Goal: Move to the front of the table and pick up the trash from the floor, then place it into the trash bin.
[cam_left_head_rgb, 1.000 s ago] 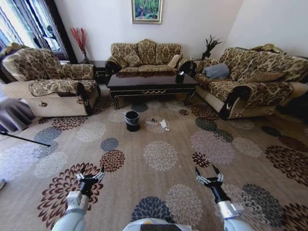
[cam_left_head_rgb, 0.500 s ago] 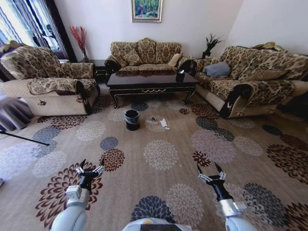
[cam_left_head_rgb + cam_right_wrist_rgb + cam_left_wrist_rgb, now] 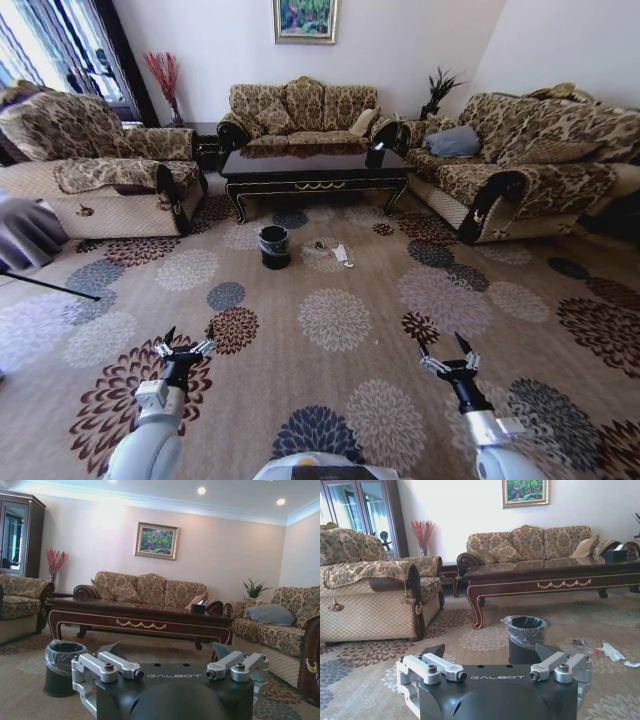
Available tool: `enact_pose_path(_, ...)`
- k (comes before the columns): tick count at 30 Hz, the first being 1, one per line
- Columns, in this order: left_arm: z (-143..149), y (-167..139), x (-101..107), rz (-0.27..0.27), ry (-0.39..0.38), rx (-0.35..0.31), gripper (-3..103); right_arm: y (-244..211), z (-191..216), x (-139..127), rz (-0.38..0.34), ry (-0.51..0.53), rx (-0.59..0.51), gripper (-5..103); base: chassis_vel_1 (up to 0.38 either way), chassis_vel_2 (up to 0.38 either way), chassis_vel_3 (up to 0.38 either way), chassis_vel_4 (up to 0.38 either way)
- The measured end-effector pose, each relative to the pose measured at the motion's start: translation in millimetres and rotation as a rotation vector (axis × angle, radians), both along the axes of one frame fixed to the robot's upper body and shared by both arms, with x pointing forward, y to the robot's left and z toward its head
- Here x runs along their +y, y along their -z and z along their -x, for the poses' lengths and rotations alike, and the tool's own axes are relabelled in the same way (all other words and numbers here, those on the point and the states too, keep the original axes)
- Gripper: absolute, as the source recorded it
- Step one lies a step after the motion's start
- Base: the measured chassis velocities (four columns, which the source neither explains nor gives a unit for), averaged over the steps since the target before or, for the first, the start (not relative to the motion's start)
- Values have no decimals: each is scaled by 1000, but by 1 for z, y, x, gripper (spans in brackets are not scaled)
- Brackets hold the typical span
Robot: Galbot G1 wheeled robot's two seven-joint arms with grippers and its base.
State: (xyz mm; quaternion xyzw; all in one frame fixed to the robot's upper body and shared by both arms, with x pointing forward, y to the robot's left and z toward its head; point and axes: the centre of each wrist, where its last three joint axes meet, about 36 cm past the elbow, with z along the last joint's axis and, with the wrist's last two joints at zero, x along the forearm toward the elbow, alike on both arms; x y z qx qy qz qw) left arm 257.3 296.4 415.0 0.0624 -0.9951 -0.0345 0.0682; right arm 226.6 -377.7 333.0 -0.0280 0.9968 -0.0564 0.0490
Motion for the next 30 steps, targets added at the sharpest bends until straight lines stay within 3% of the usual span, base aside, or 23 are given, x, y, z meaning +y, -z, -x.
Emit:
enact_pose_path(10, 3, 6, -5, -3, 10, 11, 100, 0, 4, -12, 6, 17, -13, 100, 0, 0, 0, 0)
enact_pose_path(30, -1, -1, -11, -20, 23, -15, 100, -3, 4, -5, 10, -30, -42, 100, 0, 0, 0, 0)
